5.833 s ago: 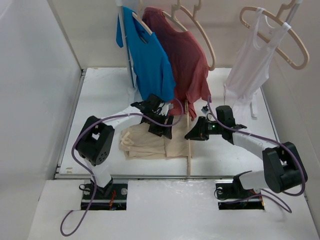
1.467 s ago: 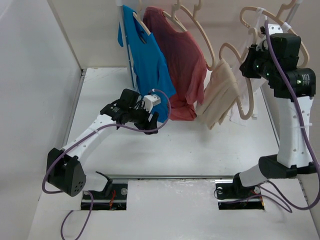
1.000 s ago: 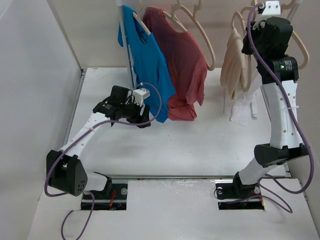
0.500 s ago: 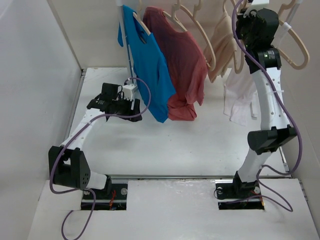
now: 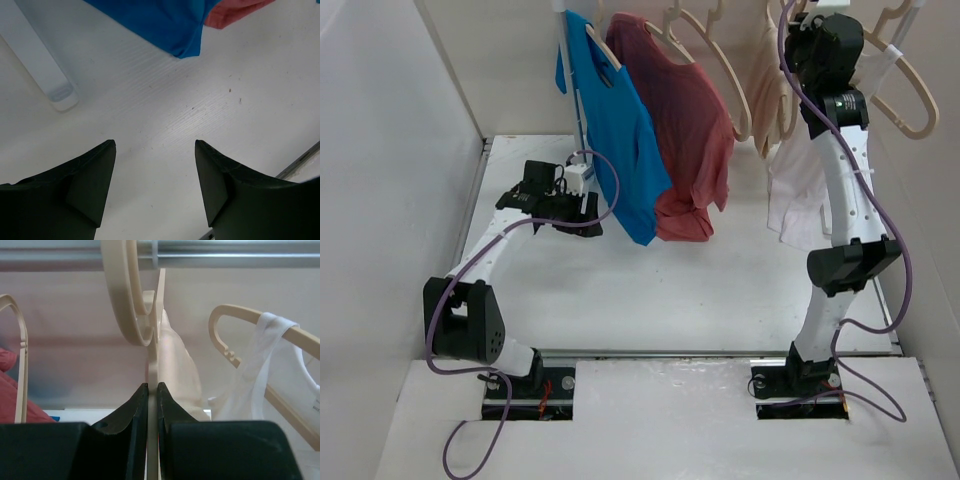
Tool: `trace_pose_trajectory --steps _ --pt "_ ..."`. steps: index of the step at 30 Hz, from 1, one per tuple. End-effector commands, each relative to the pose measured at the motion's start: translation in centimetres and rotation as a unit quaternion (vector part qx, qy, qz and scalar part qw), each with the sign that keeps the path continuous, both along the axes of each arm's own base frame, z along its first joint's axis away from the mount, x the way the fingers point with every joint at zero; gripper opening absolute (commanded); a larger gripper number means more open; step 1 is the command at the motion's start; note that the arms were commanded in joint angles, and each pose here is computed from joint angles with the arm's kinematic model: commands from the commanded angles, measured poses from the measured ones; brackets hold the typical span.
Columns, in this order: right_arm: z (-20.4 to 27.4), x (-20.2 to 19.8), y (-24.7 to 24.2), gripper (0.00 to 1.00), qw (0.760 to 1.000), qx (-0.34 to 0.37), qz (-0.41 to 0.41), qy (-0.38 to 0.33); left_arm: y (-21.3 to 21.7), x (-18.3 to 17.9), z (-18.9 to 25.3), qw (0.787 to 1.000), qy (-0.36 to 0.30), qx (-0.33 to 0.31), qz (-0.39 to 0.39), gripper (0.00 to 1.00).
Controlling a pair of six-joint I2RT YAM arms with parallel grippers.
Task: Place the trousers on the hanger
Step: Place the hanger at the clothesline.
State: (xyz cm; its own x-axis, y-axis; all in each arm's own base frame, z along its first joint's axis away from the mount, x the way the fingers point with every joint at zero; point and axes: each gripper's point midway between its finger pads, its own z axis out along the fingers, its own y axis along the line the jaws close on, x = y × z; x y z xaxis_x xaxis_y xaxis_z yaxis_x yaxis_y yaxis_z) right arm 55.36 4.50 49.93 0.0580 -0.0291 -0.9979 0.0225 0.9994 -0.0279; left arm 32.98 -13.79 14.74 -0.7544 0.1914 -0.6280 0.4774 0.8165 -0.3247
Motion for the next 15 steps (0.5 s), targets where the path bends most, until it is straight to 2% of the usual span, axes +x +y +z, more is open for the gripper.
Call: trace_pose_trajectory --steps 1,3,4,5,7,10,15 --pt "5.4 -1.8 -0.7 0.09 0.996 0.043 -0.01 -0.079 -0.1 0.8 2.4 0.999 -0.034 -0.011 0.003 0.61" --pt "5.3 -3.0 -0.6 0.33 0.997 0.041 -0.004 -0.072 -0.1 0.5 2.4 0.999 -0.034 -0.011 0.003 0.61" --pt "5.5 -3.5 -0.7 0.39 0.996 0.042 -0.004 -0.076 0.0 0.2 2.3 0.999 -0.034 -0.011 0.003 0.61" --pt "3.5 -3.2 -0.4 0.45 0.998 0.04 -0.005 -0.057 0.0 0.2 2.3 0.999 -0.034 -0.011 0.003 0.61" --pt "4.9 -5.2 -1.0 0.58 0.995 0.054 -0.016 -0.079 0.0 0.1 2.5 0.999 -0.04 -0.012 0.003 0.61" --pt "3.5 -5.8 -1.8 0.7 0.996 0.057 -0.037 -0.055 -0.1 -0.2 2.8 0.999 -0.044 -0.016 0.0 0.61" --pt "2.0 -7.1 -2.2 0.79 0.998 0.047 -0.037 -0.025 0.1 -0.2 4.3 0.997 -0.07 -0.014 0.001 0.61"
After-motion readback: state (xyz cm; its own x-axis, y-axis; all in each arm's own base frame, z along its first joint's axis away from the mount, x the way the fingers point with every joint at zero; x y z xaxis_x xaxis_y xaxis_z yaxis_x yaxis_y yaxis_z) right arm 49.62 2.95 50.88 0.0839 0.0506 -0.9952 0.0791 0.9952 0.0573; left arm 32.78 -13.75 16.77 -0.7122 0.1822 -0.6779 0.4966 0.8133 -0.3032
